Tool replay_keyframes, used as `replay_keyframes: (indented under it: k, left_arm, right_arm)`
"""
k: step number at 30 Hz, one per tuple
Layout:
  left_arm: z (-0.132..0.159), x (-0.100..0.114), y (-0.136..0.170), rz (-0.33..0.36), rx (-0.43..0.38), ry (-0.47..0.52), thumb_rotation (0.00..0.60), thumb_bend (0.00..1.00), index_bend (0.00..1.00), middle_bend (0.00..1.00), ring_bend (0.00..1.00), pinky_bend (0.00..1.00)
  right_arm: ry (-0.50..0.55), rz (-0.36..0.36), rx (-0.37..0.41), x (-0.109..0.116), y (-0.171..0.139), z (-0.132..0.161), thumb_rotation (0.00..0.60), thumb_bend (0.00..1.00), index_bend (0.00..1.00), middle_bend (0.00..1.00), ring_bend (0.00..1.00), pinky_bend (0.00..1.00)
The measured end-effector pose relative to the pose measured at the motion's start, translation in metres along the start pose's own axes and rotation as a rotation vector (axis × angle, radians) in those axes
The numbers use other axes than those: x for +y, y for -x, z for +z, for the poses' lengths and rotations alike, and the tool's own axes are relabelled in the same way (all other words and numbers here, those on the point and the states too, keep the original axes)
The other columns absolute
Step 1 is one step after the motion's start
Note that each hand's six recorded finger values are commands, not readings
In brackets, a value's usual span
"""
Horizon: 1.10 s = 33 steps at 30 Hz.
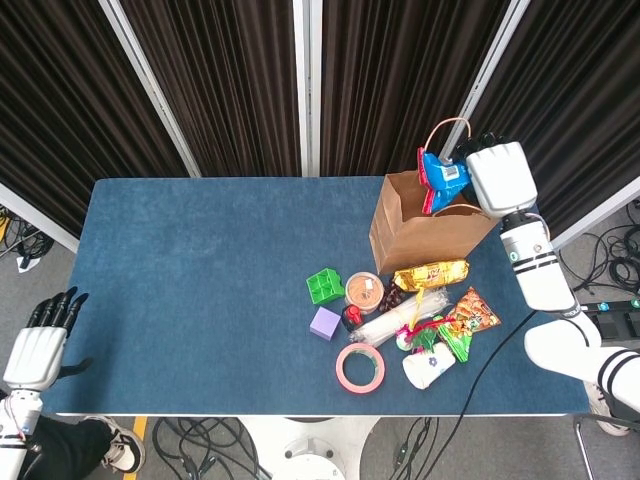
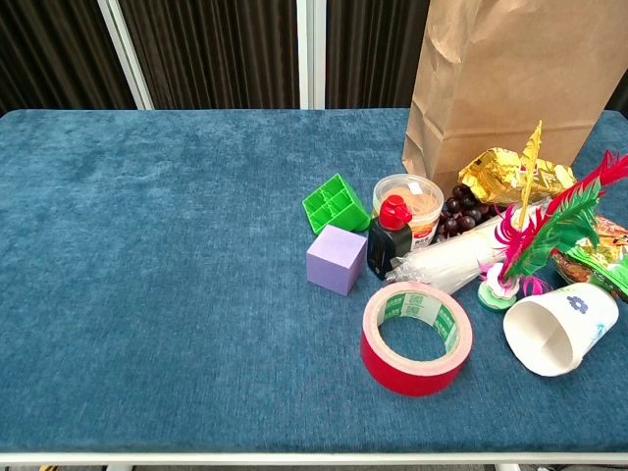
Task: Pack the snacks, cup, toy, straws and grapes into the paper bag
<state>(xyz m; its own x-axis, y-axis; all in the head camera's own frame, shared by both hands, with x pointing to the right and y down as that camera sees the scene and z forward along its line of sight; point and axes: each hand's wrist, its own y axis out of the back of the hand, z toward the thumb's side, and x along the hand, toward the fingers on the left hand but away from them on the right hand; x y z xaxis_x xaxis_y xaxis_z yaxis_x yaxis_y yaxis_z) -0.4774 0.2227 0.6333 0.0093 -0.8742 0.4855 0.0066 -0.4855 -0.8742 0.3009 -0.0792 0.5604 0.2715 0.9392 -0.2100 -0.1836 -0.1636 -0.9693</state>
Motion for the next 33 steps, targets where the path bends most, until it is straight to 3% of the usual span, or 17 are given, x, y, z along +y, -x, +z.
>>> replay_keyframes:
  k: [4, 11, 15, 19, 24, 33]
  left_arm:
    - [-0.002, 0.0, 0.001, -0.001, 0.003, 0.001, 0.6, 0.05, 0.07, 0.04, 0.0, 0.11]
    - [-0.003, -0.001, 0.0, -0.004, 0.005, 0.001, 0.6, 0.05, 0.07, 0.04, 0.0, 0.11]
    - [-0.004, -0.001, 0.0, -0.002, 0.007, 0.001, 0.6, 0.05, 0.07, 0.04, 0.0, 0.11]
    - [-0.004, 0.0, 0.0, 0.001, 0.008, 0.002, 0.6, 0.05, 0.07, 0.04, 0.0, 0.11]
    - [-0.002, 0.001, -0.001, 0.002, 0.005, 0.001, 0.6, 0.05, 0.07, 0.04, 0.0, 0.11]
    - [0.003, 0.004, -0.002, 0.007, -0.01, -0.001, 0.6, 0.05, 0.07, 0.04, 0.0, 0.11]
  right_arm:
    - [0.007, 0.019, -0.005, -0.005, 0.001, 0.001, 0.6, 0.35, 0.56, 0.46, 0.35, 0.44]
    - [0.025, 0.081, 0.004, -0.012, 0.002, 0.006, 0.6, 0.07, 0.3, 0.32, 0.16, 0.23]
    - [0.044, 0.1, 0.014, -0.011, 0.002, 0.006, 0.6, 0.0, 0.21, 0.26, 0.1, 0.17]
    - [0.041, 0.1, 0.014, -0.009, 0.001, 0.005, 0.6, 0.0, 0.2, 0.26, 0.1, 0.16]
    - [0.052, 0.057, 0.006, 0.003, 0.0, 0.004, 0.6, 0.0, 0.2, 0.26, 0.1, 0.16]
    - [0.128, -0.128, 0.007, 0.07, 0.0, 0.008, 0.6, 0.0, 0.2, 0.26, 0.1, 0.17]
